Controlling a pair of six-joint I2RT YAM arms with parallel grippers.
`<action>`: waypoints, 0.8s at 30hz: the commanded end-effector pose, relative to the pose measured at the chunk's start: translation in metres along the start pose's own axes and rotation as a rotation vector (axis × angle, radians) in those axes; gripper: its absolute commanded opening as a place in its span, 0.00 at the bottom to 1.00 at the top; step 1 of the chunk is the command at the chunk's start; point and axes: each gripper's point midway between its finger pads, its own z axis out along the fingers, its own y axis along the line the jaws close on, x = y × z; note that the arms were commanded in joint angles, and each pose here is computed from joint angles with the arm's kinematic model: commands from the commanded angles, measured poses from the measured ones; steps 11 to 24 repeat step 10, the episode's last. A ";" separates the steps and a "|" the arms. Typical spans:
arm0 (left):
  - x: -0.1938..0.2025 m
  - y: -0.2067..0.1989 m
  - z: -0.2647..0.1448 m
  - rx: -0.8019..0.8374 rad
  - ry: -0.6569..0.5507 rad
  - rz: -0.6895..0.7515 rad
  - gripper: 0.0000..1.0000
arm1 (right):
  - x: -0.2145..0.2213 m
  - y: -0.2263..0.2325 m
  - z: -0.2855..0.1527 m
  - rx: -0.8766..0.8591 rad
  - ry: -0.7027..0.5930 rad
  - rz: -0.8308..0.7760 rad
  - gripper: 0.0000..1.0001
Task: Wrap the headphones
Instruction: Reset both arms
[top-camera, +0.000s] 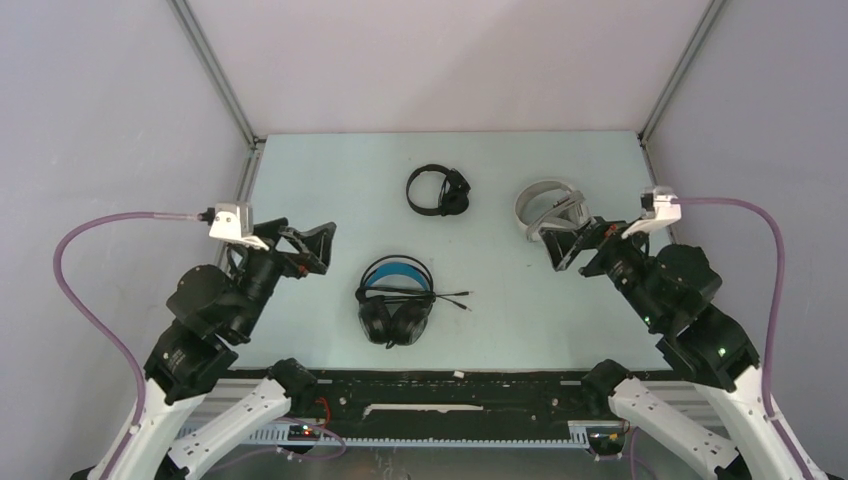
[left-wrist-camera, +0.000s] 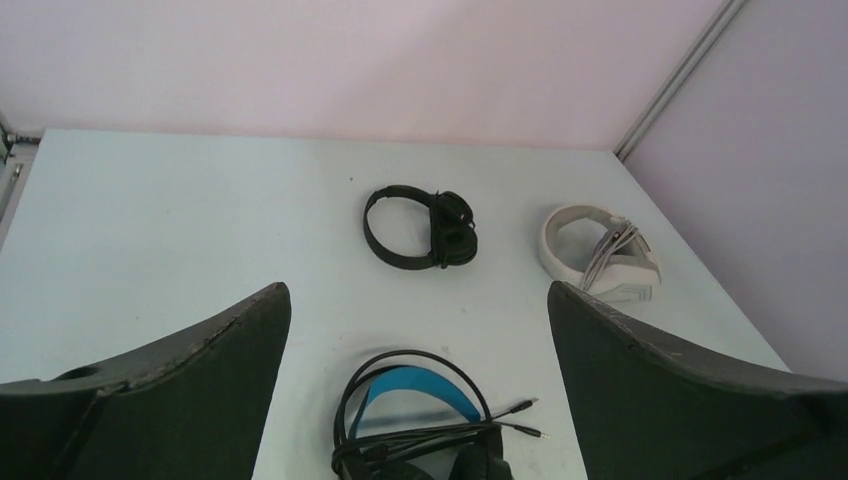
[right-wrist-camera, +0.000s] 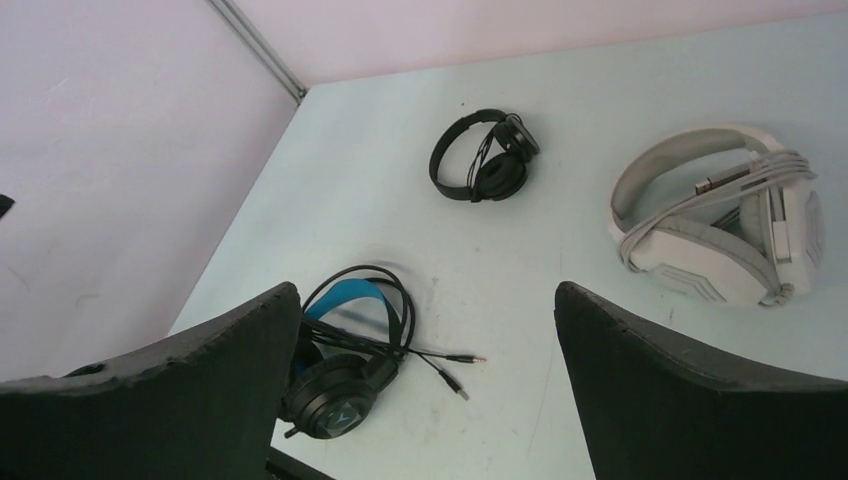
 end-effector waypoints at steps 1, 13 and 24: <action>0.001 0.007 -0.006 -0.042 0.008 -0.047 1.00 | -0.017 -0.005 -0.014 0.031 -0.072 0.040 1.00; 0.009 0.010 -0.004 -0.046 0.004 -0.045 1.00 | -0.013 0.000 -0.013 0.007 -0.053 0.069 1.00; 0.009 0.010 -0.004 -0.046 0.004 -0.045 1.00 | -0.013 0.000 -0.013 0.007 -0.053 0.069 1.00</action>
